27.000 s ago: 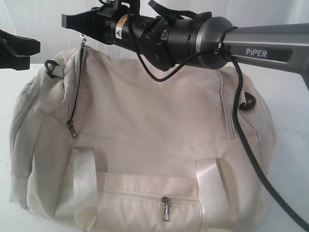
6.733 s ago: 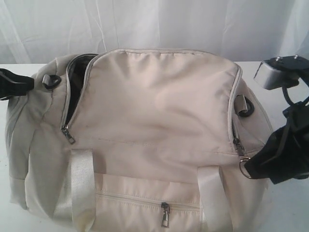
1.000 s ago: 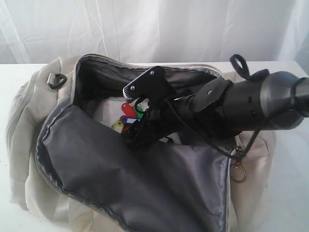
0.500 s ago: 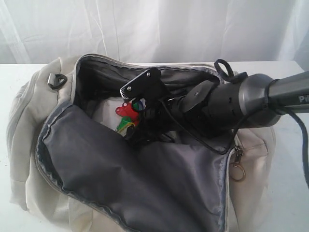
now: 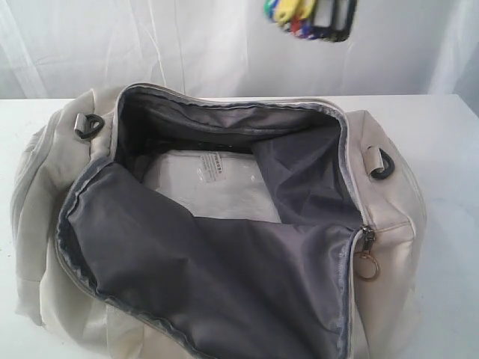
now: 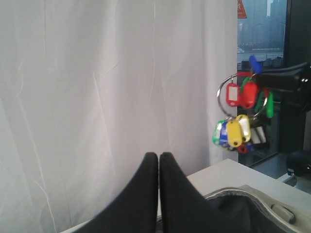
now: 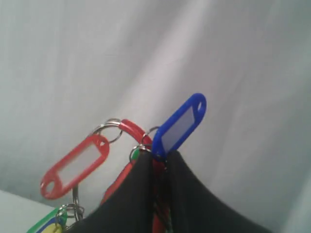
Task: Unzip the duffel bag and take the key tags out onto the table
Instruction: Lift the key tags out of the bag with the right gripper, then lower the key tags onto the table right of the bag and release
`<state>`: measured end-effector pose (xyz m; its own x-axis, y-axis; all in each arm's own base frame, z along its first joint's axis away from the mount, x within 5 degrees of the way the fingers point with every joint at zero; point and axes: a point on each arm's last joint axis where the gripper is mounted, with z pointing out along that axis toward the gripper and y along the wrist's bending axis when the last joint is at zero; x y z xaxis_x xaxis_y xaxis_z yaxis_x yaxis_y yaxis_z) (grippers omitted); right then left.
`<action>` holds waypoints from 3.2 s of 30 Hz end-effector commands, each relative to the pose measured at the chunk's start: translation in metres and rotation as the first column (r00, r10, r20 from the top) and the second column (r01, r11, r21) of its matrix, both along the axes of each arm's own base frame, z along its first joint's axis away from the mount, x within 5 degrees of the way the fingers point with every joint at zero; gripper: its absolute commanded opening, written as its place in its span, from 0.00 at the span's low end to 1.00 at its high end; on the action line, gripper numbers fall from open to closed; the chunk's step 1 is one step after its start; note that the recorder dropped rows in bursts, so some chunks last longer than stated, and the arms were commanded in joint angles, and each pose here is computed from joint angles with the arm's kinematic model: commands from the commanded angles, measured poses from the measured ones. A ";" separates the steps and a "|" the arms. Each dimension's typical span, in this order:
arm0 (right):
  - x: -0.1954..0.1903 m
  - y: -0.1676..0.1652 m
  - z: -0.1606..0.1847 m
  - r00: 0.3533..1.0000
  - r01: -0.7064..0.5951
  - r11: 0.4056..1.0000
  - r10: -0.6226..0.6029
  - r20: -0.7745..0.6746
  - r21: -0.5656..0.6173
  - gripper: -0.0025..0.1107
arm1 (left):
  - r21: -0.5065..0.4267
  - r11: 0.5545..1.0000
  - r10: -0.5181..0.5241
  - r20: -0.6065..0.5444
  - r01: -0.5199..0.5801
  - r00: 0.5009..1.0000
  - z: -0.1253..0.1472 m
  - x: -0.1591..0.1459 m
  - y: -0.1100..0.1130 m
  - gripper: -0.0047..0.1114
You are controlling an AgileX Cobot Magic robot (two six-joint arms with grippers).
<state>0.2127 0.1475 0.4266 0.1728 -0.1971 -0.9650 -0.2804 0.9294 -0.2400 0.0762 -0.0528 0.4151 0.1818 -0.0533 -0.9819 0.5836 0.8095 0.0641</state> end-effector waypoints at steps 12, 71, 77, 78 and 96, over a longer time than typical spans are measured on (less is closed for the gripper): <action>0.017 -0.087 -0.065 0.770 0.501 0.776 -0.602 -0.211 -0.384 0.02 | -0.002 1.000 -0.017 0.001 0.017 1.000 0.000 -0.003 -0.001 0.11; 0.050 0.067 -0.193 0.686 -0.284 0.957 0.248 -0.684 0.062 0.02 | 0.004 1.000 -0.025 0.002 0.025 1.000 0.000 -0.003 -0.002 0.11; 0.040 0.027 -0.161 0.808 -0.066 0.996 0.017 -0.589 -0.063 0.02 | 0.004 1.000 -0.025 0.002 0.025 1.000 0.000 -0.003 -0.002 0.11; 0.038 0.021 -0.159 0.819 -0.036 0.995 -0.024 -0.573 -0.093 0.02 | 0.004 1.000 -0.025 0.002 0.025 1.000 0.000 -0.003 -0.002 0.11; 0.007 -0.026 -0.204 0.749 0.100 0.943 -0.281 -0.600 -0.318 0.02 | 0.004 1.000 -0.025 0.002 0.025 1.000 0.000 -0.003 -0.002 0.11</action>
<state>0.2230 0.1236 0.2256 -0.5219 -0.3880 -0.7596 -0.2613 0.9205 -0.2907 0.0754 -0.0539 0.4147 0.1789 -0.0511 -0.9825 0.5958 0.8003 0.0669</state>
